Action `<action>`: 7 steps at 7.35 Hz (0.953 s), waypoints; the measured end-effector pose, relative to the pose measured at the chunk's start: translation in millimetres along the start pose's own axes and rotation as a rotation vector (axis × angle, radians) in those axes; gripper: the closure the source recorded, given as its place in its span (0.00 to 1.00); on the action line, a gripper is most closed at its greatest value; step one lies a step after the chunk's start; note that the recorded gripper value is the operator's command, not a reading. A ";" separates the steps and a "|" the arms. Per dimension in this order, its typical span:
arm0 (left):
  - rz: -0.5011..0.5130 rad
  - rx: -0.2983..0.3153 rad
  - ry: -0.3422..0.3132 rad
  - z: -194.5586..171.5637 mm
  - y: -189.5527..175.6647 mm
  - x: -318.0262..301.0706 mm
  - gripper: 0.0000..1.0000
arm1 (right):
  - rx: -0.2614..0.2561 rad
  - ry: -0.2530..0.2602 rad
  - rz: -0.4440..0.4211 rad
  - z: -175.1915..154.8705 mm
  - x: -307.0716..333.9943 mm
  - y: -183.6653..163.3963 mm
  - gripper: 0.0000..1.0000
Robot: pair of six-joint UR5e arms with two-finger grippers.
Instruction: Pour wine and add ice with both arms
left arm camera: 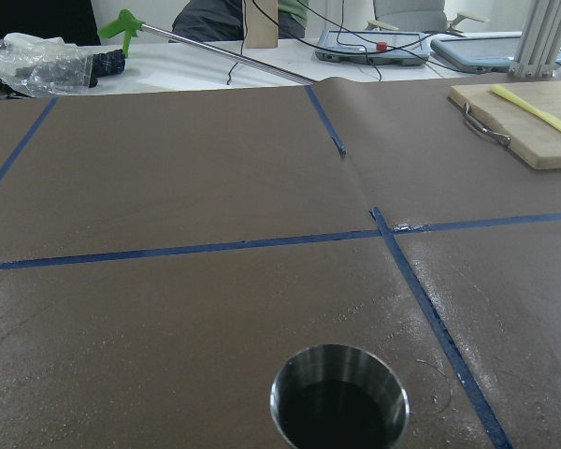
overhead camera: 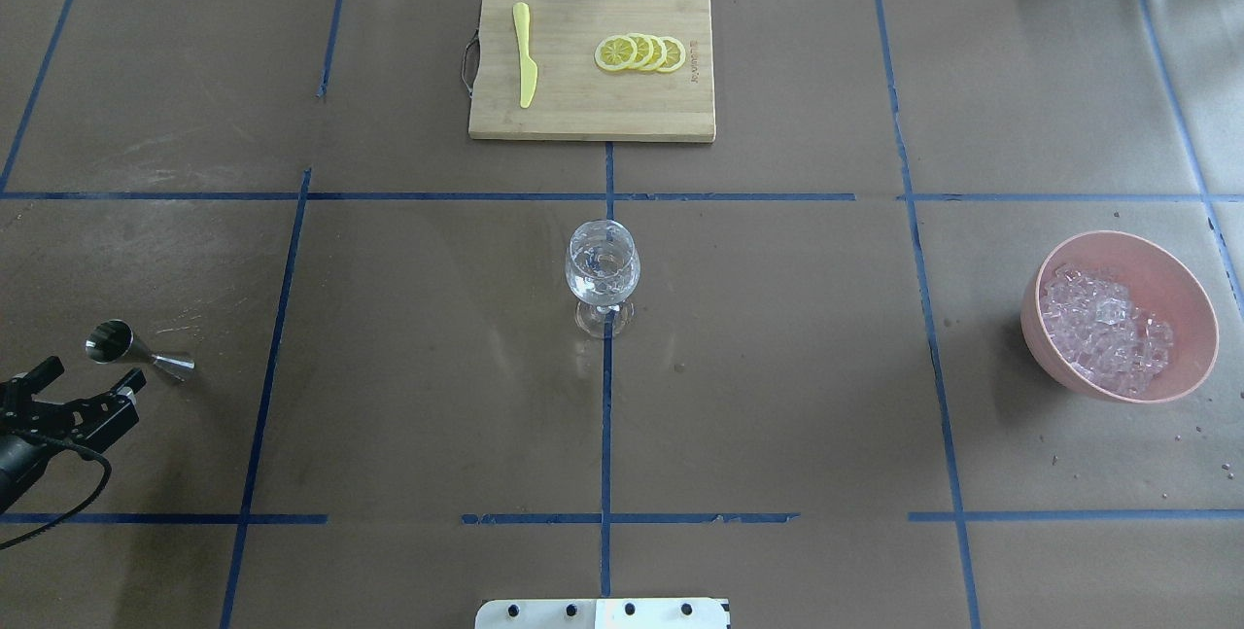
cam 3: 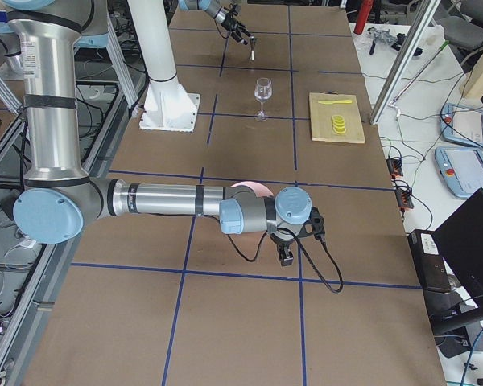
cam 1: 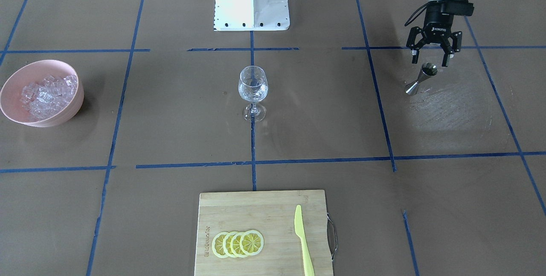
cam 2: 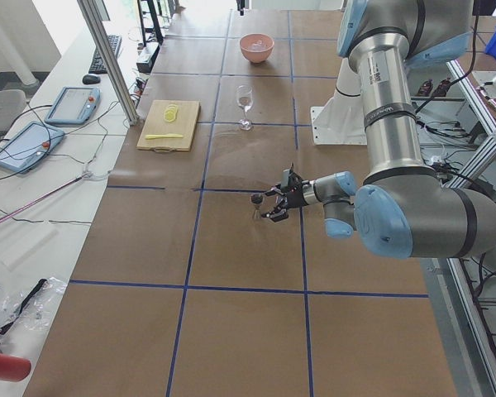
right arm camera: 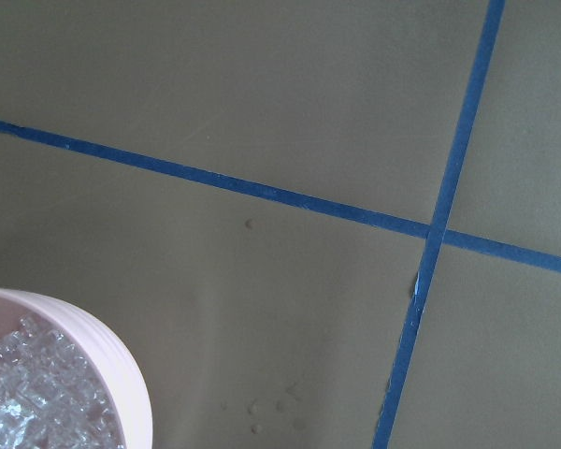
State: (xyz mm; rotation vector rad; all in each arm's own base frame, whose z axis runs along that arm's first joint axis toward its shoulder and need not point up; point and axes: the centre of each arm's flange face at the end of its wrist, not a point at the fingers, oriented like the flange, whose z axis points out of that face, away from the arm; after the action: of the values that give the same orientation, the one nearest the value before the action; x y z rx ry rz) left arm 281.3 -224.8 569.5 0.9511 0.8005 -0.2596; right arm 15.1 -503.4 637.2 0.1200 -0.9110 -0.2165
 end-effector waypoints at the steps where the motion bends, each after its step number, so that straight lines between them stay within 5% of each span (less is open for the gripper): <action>1: 0.000 0.005 -0.002 5.9 8.2 2.0 0.01 | 0.000 0.000 0.000 0.0 0.0 0.0 0.00; 7: 0.004 0.056 -0.020 38.6 42.0 15.4 0.11 | 0.000 0.000 -0.002 0.1 0.2 0.0 0.00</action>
State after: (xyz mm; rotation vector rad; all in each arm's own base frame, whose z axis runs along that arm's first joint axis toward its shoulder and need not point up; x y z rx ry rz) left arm 333.2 -229.6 597.3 1.0017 0.7767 -0.2890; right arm 15.1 -503.4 637.4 0.1213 -0.9109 -0.2183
